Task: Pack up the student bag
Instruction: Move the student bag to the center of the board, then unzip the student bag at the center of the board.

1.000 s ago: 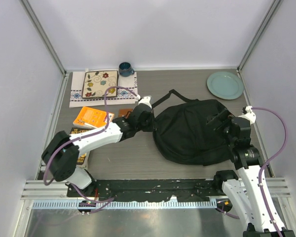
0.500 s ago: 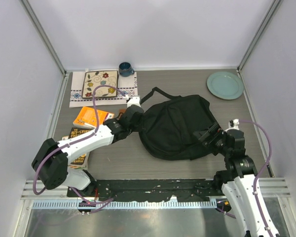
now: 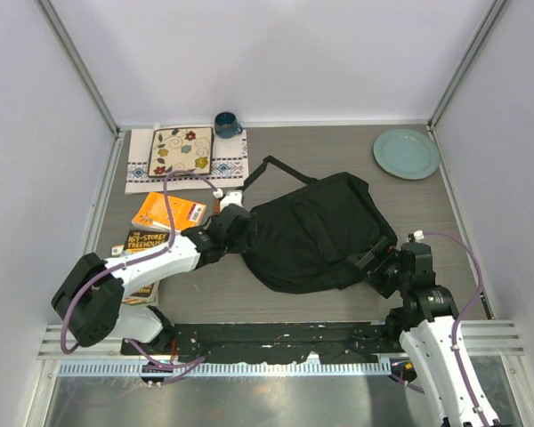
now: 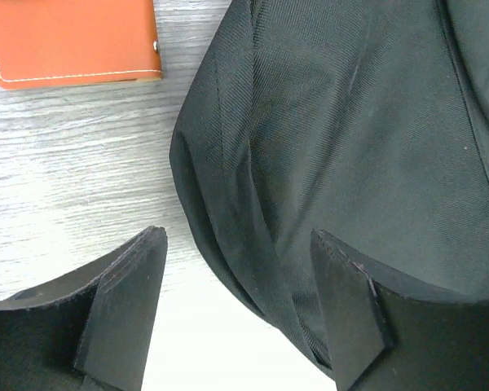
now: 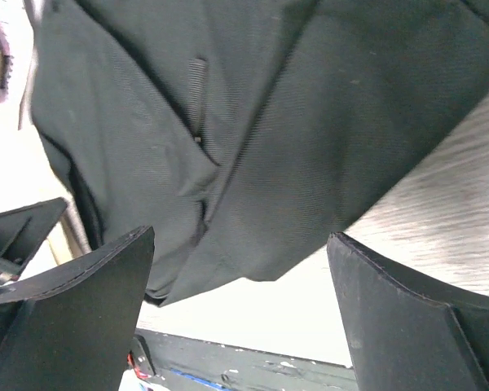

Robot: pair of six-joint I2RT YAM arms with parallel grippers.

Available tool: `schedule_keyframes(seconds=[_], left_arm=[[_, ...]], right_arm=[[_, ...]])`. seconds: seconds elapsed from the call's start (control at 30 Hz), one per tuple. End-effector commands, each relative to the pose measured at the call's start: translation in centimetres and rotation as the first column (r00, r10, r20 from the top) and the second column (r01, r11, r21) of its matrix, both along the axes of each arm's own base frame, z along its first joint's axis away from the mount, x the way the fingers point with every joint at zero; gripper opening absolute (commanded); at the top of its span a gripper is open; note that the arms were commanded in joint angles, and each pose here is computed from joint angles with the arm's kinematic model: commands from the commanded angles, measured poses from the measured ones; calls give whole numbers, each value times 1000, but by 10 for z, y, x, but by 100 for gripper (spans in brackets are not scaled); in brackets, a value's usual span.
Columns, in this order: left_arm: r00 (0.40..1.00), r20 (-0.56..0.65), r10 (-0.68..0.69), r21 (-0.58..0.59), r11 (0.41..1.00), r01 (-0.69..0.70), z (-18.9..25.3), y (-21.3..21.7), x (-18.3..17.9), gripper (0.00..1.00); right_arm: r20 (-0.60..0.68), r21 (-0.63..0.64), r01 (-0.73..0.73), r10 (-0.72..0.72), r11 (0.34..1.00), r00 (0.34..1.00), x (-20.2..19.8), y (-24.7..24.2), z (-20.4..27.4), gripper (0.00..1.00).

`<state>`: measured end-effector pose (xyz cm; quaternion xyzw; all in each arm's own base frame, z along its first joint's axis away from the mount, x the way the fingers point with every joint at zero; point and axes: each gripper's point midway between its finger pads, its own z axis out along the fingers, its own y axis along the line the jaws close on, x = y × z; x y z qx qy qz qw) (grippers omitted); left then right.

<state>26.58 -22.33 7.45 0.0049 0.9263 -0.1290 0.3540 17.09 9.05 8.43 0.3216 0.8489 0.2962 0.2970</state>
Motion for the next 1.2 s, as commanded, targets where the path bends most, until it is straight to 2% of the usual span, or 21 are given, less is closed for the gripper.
schedule_keyframes(seconds=[0.0, 0.07, 0.2, 0.57, 0.63, 0.77, 0.8, 0.83, 0.87, 0.9, 0.93, 0.97, 1.13, 1.17], left_arm=[[997, 76, 25, -108, 994, -16, 37, -7, 6, 76], [995, 96, 21, -149, 989, -7, 53, -8, 2, 80], [992, 125, -5, -233, 972, 34, 76, -18, -6, 83], [982, 121, -145, -274, 946, 174, 86, -72, -26, 84], [976, 122, -181, -283, 936, 209, 87, -84, -30, 84], [964, 134, -231, -307, 915, 262, 93, -105, -31, 84], [963, 126, -239, -303, 915, 267, 89, -109, -30, 84], [958, 126, -257, -312, 907, 284, 91, -114, -33, 84], [955, 132, -267, -325, 898, 296, 93, -119, -32, 84], [954, 121, -275, -323, 898, 300, 88, -123, -31, 84], [951, 114, -286, -334, 891, 308, 89, -128, -32, 84], [950, 111, -291, -338, 888, 311, 87, -132, -32, 84], [938, 66, -341, -320, 883, 344, 62, -157, -43, 84], [937, 58, -345, -333, 878, 344, 58, -162, -44, 83]], right_arm=[[-47, -84, 32, -36, 996, 998, 1, -14, -20, 95], [-58, -120, 42, -49, 992, 997, 2, -20, -26, 95], [-72, -92, 48, -55, 995, 996, 6, -16, -37, 95], [-35, -33, 123, -124, 992, 992, 35, -14, -46, 95], [-51, -12, 138, -138, 990, 989, 35, -12, -55, 92], [-22, -11, 161, -161, 987, 987, 41, -15, -58, 73], [-16, -9, 158, -158, 987, 987, 41, -15, -59, 59], [9, -4, 146, -146, 989, 989, 43, -13, -57, 51], [22, 4, 140, -140, 990, 990, 43, -12, -58, 47], [33, 10, 133, -133, 991, 991, 43, -11, -57, 20], [53, 13, 122, -122, 992, 991, 44, -10, -56, 8], [80, 21, 112, -114, 993, 990, 44, -8, -55, 0], [243, 73, -7, -11, 997, 970, 42, 9, -43, 0], [311, 82, -30, 4, 996, 950, 43, 12, -38, 0]])
